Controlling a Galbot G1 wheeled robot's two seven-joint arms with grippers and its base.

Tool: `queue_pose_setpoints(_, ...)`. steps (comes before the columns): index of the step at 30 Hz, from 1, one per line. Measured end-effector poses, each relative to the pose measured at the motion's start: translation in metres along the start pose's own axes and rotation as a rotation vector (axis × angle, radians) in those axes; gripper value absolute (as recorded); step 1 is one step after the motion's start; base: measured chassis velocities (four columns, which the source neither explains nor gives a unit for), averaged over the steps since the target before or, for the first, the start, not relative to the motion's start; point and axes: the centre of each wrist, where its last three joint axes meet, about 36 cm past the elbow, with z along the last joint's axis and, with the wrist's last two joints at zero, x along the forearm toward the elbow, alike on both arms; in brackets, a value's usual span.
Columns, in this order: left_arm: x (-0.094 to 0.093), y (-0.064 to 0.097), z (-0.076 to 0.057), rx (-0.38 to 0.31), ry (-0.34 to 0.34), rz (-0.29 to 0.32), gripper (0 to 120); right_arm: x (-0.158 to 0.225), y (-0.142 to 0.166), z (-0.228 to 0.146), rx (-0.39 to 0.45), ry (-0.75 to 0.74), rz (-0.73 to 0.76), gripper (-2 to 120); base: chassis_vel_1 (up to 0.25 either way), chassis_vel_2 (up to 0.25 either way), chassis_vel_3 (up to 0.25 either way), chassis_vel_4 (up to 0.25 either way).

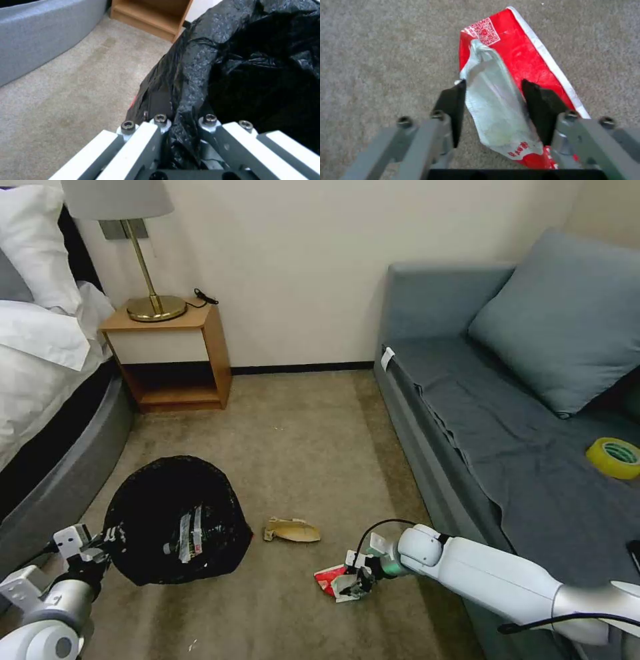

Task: Pick up the trash bin, then pick up the garbage on the floor and place it into the trash bin.

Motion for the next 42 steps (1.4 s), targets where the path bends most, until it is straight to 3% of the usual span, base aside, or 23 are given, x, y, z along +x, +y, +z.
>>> queue_pose_setpoints(11,-0.001,-0.007,0.001,0.003,0.004,0.011,3,0.005,0.005,0.005,-0.021,-0.028,0.038,0,0.000,0.000,0.000,0.000)
queue_pose_setpoints(25,-0.009,-0.016,0.009,0.001,0.023,0.022,3,0.021,0.003,-0.004,-0.061,-0.097,0.108,0,0.000,0.000,0.000,0.000)
queue_pose_setpoints(35,-0.010,-0.030,0.015,-0.012,0.031,0.020,3,0.067,-0.004,-0.020,-0.076,-0.283,0.213,0,0.000,0.000,0.000,0.000)
queue_pose_setpoints(42,-0.009,-0.031,0.018,-0.017,0.035,0.012,3,0.095,-0.004,-0.040,-0.064,-0.408,0.265,0,0.000,0.000,0.000,0.000)
